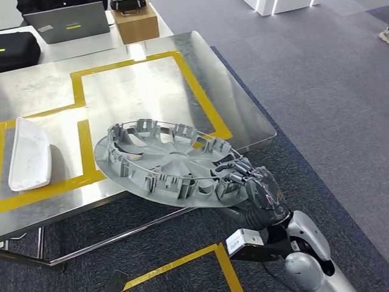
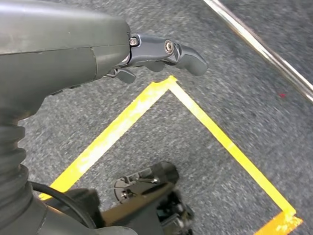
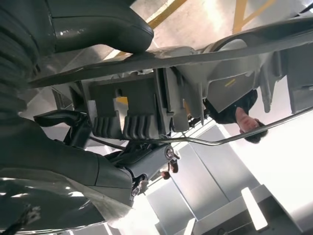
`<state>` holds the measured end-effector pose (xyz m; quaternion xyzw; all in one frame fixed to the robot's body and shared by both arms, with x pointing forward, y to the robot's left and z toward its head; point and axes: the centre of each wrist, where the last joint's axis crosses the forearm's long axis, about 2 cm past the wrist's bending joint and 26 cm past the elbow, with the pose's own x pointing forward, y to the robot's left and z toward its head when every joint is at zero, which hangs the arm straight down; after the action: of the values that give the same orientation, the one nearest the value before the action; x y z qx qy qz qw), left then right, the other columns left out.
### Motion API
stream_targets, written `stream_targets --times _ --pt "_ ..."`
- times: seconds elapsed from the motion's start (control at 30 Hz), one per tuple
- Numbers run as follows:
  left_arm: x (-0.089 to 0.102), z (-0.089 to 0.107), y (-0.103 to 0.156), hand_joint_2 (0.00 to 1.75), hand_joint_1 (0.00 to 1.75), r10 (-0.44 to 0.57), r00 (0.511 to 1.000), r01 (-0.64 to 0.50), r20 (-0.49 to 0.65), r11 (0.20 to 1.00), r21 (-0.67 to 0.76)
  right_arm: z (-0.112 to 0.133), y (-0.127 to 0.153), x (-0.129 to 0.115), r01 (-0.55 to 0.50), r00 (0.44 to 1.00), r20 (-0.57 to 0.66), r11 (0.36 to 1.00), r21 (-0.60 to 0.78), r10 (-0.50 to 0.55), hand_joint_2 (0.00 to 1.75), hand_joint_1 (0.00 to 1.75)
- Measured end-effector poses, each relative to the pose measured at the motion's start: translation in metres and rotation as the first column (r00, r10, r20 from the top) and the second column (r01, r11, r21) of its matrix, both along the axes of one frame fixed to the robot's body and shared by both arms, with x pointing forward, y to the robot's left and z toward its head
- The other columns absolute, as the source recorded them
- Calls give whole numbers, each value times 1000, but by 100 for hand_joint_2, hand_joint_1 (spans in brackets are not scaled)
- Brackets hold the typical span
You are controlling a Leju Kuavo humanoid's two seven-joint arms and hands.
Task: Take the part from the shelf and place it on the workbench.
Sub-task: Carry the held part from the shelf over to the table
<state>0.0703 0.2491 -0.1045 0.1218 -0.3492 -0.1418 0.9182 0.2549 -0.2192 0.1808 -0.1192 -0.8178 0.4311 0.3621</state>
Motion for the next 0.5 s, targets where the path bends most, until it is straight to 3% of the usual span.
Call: stream_targets --times 0.5 --pt "6 1 -1 175 0 -11 1000 11 -3 1000 -22 0 -4 57 152 988 -3 963 -221 -156 175 175"
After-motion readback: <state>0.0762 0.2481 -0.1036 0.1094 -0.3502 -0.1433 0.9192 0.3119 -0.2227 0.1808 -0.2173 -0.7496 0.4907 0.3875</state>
